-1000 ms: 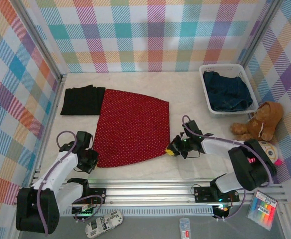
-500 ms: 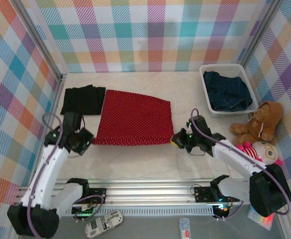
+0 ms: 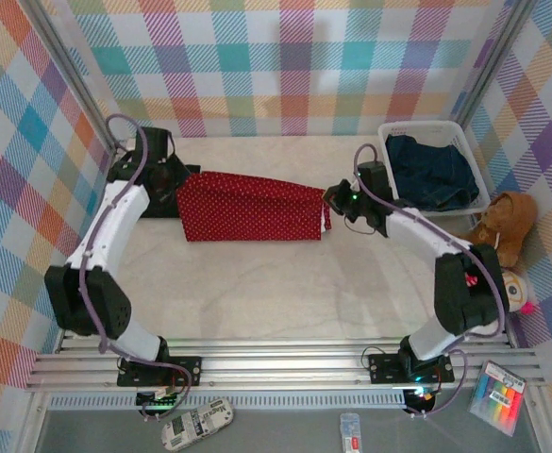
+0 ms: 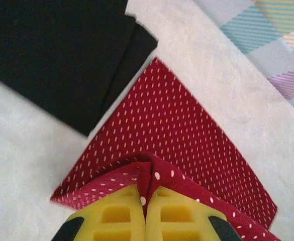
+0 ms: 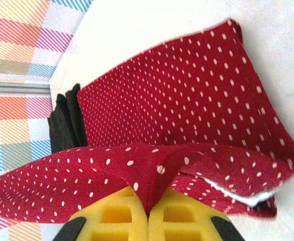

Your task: Fold and stack the skirts

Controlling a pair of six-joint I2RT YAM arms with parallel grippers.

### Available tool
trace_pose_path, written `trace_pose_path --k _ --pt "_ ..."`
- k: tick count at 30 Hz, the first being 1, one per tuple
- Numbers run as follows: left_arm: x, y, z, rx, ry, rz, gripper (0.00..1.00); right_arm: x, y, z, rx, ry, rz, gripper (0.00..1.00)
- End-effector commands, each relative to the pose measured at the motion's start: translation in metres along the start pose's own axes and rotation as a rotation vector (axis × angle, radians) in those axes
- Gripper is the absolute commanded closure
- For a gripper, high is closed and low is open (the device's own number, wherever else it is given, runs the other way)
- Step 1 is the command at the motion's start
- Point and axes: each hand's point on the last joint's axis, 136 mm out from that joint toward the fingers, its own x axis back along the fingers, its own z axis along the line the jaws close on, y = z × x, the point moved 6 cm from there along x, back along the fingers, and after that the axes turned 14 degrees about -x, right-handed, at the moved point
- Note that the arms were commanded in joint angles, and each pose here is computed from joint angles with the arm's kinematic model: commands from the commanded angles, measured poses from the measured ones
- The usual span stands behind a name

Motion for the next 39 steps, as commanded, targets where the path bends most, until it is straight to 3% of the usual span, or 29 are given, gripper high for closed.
trace_pose_path --k 1,8,20,23,24,25,27,28,30,33,36,37,39 --pt "-0.009 0.033 0.001 -0.060 0.082 -0.096 1.00 -0.012 0.029 0.002 0.006 0.003 -0.078 1.00" --pt "-0.063 0.038 -0.010 -0.068 0.094 0.001 1.00 -0.039 0.051 -0.010 -0.049 -0.011 -0.065 1.00" --pt "-0.109 0.036 -0.014 -0.059 0.110 0.070 1.00 -0.069 0.063 -0.032 -0.099 -0.057 -0.025 1.00" --pt "-0.126 0.036 -0.019 -0.057 0.086 0.093 1.00 -0.081 0.069 -0.035 -0.107 -0.070 -0.015 0.92" --pt "-0.133 0.037 -0.023 -0.063 0.058 0.102 0.95 -0.084 0.073 -0.034 -0.106 -0.068 -0.006 0.85" --pt "-0.140 0.039 -0.027 -0.069 0.033 0.116 0.80 -0.087 0.076 -0.032 -0.097 -0.054 0.014 0.77" --pt "-0.148 0.041 -0.032 -0.071 0.013 0.153 0.29 -0.088 0.080 -0.025 -0.069 -0.036 0.041 0.63" --pt "-0.149 0.043 -0.035 -0.072 0.007 0.172 0.13 -0.086 0.080 -0.021 -0.042 -0.030 0.046 0.58" --pt "-0.148 0.042 -0.039 -0.074 -0.011 0.198 0.00 -0.079 0.078 -0.019 -0.009 -0.036 0.046 0.46" --pt "-0.139 0.031 -0.047 -0.072 -0.073 0.233 0.00 -0.067 0.068 -0.025 0.018 -0.059 0.052 0.25" --pt "-0.133 0.010 -0.061 -0.077 -0.175 0.272 0.00 -0.060 0.052 -0.025 0.057 -0.046 0.102 0.14" --pt "-0.132 0.002 -0.067 -0.080 -0.206 0.288 0.00 -0.060 0.046 -0.023 0.074 -0.040 0.126 0.02" --pt "-0.135 -0.015 -0.077 -0.086 -0.261 0.336 0.00 -0.063 0.033 -0.014 0.118 -0.018 0.175 0.01"
